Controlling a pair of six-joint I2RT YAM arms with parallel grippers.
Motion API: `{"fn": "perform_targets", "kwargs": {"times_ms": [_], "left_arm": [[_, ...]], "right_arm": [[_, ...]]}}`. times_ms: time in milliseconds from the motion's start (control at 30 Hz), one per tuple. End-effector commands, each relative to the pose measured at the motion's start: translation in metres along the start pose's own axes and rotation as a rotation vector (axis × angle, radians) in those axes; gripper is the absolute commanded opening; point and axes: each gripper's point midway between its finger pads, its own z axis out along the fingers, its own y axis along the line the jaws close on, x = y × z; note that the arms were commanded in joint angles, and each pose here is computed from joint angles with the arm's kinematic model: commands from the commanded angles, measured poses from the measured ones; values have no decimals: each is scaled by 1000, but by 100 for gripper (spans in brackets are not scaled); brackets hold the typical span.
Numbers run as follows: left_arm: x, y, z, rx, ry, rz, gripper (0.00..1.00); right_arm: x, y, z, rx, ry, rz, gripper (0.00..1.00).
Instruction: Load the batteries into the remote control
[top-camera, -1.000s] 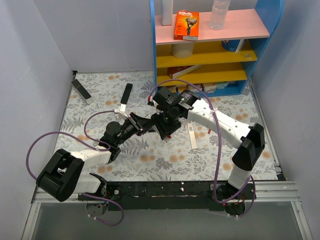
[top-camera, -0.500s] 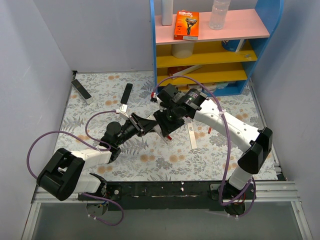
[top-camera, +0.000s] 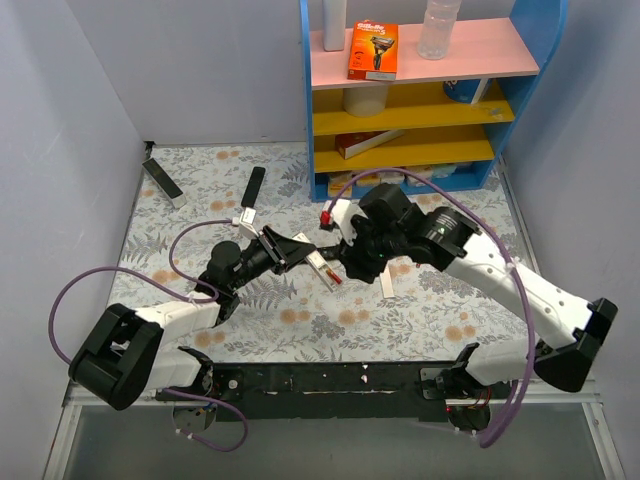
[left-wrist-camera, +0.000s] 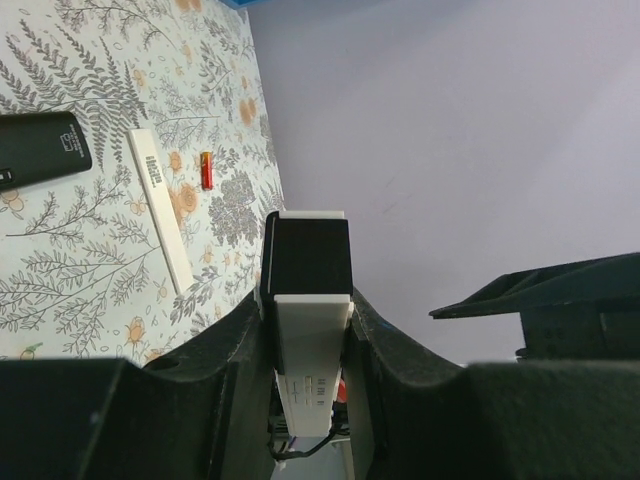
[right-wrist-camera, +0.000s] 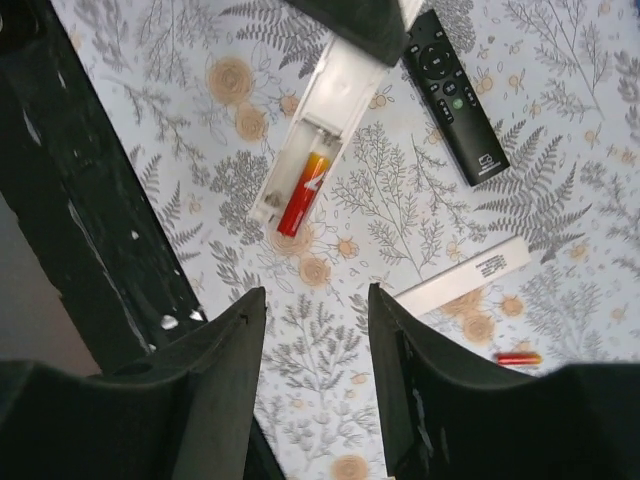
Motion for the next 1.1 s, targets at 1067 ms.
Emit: {"fn": "perform_targets", "kwargs": {"times_ms": [1067], "left_arm": [[7,-58,5,157,151,74,0]], "right_arm": [[3,31,10,-229,-206,-558,35]]}}
